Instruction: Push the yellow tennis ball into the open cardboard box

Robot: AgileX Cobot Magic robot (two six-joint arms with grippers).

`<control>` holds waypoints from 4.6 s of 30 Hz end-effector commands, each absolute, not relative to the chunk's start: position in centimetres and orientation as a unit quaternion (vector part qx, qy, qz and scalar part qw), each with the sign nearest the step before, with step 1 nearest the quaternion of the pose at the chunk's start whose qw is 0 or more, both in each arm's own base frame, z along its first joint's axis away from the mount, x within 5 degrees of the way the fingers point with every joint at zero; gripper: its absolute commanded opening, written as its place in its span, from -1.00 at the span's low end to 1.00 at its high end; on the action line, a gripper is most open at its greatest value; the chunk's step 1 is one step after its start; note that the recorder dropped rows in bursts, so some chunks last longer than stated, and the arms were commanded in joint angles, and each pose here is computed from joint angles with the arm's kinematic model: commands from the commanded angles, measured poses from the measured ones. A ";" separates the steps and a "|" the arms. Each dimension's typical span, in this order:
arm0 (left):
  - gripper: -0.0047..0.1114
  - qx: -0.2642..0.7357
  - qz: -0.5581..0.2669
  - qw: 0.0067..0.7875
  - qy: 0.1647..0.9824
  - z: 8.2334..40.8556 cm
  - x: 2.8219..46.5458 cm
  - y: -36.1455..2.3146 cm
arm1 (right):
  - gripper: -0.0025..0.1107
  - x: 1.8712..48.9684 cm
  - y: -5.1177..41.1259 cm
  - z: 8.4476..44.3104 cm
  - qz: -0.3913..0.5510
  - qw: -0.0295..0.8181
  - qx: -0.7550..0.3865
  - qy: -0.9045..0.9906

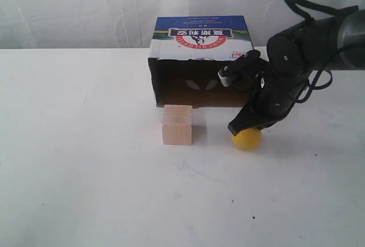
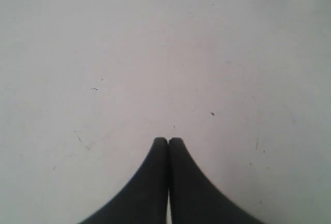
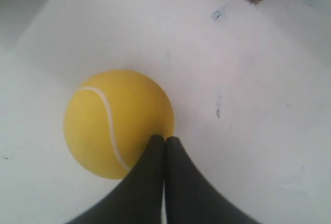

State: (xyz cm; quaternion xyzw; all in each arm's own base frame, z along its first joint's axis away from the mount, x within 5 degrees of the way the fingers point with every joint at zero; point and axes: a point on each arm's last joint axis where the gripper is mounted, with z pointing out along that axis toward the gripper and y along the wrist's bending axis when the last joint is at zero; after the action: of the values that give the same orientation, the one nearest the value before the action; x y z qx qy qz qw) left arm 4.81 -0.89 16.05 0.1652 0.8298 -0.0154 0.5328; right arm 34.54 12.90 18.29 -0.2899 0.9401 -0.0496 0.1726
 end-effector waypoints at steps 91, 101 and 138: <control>-0.92 0.169 -0.014 0.527 0.833 15.8 4.7 -0.9 | -0.96 22.7 12.2 21.1 0.127 0.440 -0.188 0.869; -0.92 0.169 -0.014 0.527 0.833 15.8 4.7 -0.9 | -0.96 19.9 10.6 22.6 0.134 0.471 -0.182 0.852; -0.92 0.169 -0.014 0.527 0.833 15.8 4.7 -0.9 | -0.96 6.2 2.0 18.5 0.129 0.590 -0.081 0.793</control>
State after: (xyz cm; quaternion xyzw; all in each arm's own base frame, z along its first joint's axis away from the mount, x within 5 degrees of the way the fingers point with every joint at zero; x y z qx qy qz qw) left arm 4.81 -0.89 16.05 0.1652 0.8298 -0.0154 0.5328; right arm 6.43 2.14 18.77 -0.0834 0.7881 0.1307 0.5957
